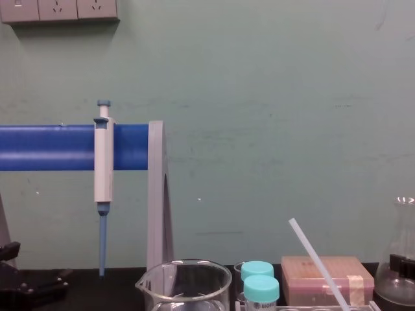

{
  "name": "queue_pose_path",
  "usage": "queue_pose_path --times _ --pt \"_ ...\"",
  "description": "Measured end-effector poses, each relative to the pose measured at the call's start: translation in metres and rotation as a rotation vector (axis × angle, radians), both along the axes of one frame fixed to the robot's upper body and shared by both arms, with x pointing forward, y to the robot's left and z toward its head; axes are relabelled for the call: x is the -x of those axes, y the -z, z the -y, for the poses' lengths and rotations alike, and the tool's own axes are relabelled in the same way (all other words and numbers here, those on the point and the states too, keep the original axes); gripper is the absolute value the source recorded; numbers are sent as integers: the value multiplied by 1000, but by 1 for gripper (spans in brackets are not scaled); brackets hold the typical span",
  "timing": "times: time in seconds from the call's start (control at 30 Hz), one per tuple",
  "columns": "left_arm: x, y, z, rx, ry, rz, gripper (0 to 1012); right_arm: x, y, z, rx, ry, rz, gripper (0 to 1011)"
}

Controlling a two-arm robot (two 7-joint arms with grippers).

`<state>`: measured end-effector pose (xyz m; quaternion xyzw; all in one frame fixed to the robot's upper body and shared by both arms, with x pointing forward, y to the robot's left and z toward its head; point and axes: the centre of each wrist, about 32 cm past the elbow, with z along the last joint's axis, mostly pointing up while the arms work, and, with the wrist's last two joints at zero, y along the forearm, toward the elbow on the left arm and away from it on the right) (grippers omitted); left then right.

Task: Pick up the stirring rod with one hand, then place it down.

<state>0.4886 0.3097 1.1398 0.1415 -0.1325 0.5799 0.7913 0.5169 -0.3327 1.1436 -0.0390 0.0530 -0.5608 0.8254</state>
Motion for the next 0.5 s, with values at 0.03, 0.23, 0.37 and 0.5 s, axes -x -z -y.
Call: queue_pose_path --times 0.03,0.23,0.37,0.5 --pt "0 0 0 0 0 0 1000 0 0 0 0 0 0 1002" --pt "0 0 0 0 0 0 1000 0 0 0 0 1 1 1002" --pt "0 0 0 0 0 0 1000 0 0 0 0 1 2 1002" --pt "0 0 0 0 0 0 1000 0 0 0 -1 1 3 1002"
